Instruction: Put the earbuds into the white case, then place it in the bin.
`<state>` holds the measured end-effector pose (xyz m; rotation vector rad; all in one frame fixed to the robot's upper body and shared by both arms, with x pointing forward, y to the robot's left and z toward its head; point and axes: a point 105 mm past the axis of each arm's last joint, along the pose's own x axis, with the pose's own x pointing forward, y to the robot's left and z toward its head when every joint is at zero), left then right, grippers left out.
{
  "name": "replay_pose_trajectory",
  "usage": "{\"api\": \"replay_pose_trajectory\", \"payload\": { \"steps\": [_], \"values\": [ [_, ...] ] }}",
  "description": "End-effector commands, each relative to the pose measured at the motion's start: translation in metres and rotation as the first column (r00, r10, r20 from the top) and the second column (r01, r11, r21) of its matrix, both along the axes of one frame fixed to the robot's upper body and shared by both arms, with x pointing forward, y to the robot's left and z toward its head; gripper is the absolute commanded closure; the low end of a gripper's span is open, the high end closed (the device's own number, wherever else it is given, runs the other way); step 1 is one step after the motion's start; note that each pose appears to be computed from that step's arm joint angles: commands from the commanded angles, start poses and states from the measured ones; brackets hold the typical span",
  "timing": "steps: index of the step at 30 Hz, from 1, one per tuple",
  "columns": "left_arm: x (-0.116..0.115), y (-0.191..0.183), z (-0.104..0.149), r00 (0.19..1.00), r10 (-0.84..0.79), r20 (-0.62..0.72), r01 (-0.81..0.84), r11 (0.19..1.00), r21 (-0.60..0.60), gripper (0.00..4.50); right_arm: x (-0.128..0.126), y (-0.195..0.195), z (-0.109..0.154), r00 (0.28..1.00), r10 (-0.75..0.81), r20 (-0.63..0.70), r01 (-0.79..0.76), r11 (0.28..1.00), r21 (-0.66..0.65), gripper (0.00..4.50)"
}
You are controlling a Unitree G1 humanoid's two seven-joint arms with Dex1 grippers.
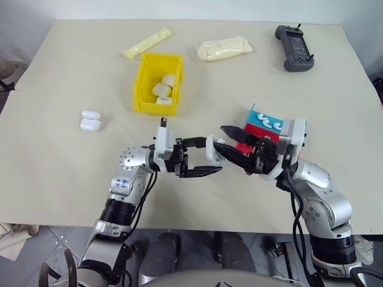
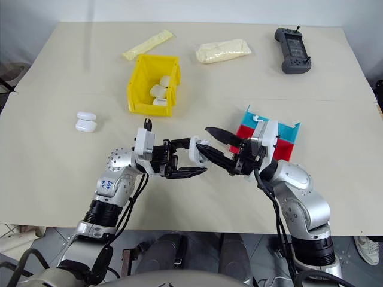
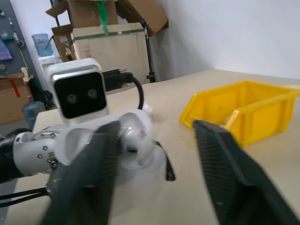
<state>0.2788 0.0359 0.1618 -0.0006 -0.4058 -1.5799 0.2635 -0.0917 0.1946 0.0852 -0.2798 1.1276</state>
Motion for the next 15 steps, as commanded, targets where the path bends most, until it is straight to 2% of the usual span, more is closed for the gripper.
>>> {"api": "replay_pose_trajectory", "payload": {
  "steps": [1, 3, 7, 10, 12, 15],
  "values": [
    [-0.001, -0.003, 0.016, 0.998, -0.003, 0.058, 0.006, 0.999, -0.052, 1.73, -0.006, 0.002, 0.011, 0.999, 0.039, 0.021, -0.039, 0.999, 0.004, 0.81],
    [-0.001, -0.003, 0.015, 0.998, -0.003, 0.057, 0.006, 0.999, -0.053, 1.73, -0.007, -0.002, 0.017, 0.999, 0.037, 0.038, -0.037, 0.999, 0.004, 0.09],
    [-0.002, -0.003, 0.013, 0.999, 0.003, 0.049, 0.0, 0.998, -0.057, 1.73, -0.009, -0.02, 0.027, 0.997, 0.002, 0.076, -0.001, 1.0, -0.022, 0.03],
    [-0.002, -0.001, 0.01, 0.999, 0.007, 0.039, -0.005, 0.999, -0.049, 1.73, -0.016, -0.037, 0.029, 0.991, -0.023, 0.135, 0.041, 0.99, -0.133, 0.03],
    [-0.002, 0.001, 0.007, 0.999, 0.011, 0.033, -0.009, 0.999, -0.044, 1.73, -0.016, -0.054, 0.033, 0.985, -0.088, 0.146, 0.109, 0.984, -0.141, 0.03],
    [-0.003, 0.002, 0.004, 0.999, 0.013, 0.03, -0.013, 1.0, -0.029, 1.73, -0.02, -0.087, 0.023, 0.968, -0.193, 0.159, 0.224, 0.952, -0.209, 0.03]
  ]
}}
